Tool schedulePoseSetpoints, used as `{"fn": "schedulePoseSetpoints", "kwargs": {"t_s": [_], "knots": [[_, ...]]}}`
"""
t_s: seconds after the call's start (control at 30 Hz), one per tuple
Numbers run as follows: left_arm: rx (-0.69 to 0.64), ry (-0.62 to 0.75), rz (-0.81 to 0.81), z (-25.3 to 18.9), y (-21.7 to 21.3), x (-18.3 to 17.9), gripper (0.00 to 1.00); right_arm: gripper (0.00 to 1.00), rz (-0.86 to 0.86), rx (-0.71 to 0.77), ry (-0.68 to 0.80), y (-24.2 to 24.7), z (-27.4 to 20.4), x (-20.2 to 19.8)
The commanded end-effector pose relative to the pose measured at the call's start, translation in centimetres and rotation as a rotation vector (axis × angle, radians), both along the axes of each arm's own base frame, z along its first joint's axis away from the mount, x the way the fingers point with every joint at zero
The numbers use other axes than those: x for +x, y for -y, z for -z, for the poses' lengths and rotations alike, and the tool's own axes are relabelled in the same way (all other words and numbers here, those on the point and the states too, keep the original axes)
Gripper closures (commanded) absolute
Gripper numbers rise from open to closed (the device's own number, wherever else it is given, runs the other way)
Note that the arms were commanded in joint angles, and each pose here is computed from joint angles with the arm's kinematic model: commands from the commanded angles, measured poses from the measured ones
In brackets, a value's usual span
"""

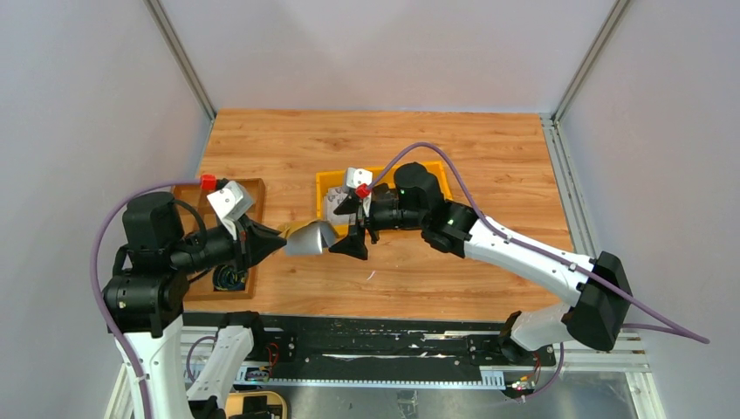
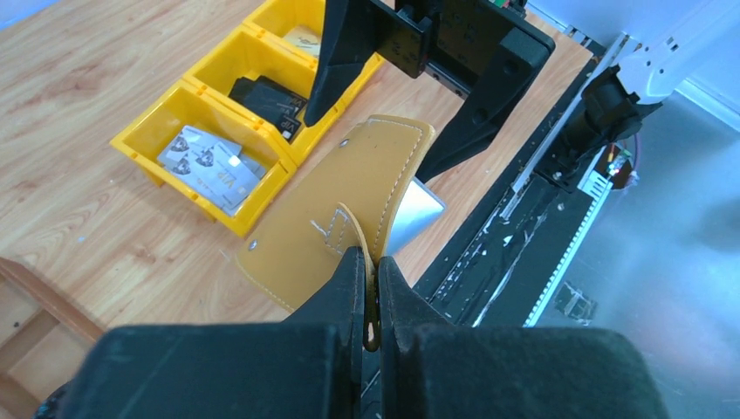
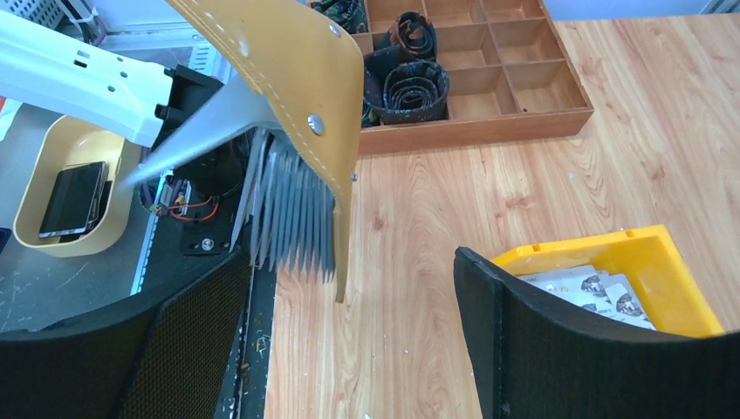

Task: Take the credit cards out of the card holder
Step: Open the card holder.

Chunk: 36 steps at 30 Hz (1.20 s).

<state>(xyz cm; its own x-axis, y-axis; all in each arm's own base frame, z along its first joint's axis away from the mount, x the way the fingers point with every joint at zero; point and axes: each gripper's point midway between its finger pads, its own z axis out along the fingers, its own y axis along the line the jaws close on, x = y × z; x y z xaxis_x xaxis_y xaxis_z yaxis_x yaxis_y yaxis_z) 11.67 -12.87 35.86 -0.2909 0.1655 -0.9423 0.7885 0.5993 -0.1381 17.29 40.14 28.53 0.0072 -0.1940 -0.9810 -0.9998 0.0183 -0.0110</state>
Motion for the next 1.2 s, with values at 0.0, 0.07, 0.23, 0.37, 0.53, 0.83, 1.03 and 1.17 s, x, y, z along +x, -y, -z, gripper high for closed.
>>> {"fn": "schedulePoseSetpoints", "kwargs": {"t_s": [0.0,0.07,0.23,0.37,0.53,0.83,1.03,1.17], "knots": [[-0.043,0.063,0.041,-2.1,0.8,-1.4,1.0,0.11,0.007,0.082,0.091,-0.6,-2.9,-0.2],[-0.053,0.063,0.045,-2.4,0.9,-1.8,1.0,0.11,0.036,0.102,0.103,-0.7,-3.7,0.2],[-0.064,0.063,0.053,-2.5,1.1,-2.2,1.0,0.11,0.033,0.131,0.102,-0.9,-5.0,-0.2],[-0.067,0.069,0.056,-2.7,1.2,-2.5,1.0,0.1,0.04,0.153,0.102,-0.8,-5.6,-0.6],[-0.079,0.067,0.059,-3.1,1.3,-2.7,1.0,0.1,0.049,0.203,0.085,-0.8,-6.5,-0.9],[-0.095,0.055,0.075,-3.2,1.5,-3.0,1.0,0.1,0.016,0.3,0.085,-1.7,-8.2,-2.0],[-0.104,0.053,0.084,-3.4,1.7,-3.2,1.0,0.1,-0.077,0.275,0.065,-2.6,-7.2,-3.4],[-0.114,0.052,0.105,-3.7,1.9,-3.5,1.0,0.1,-0.144,0.272,0.013,-2.6,-6.3,-4.7]]}}
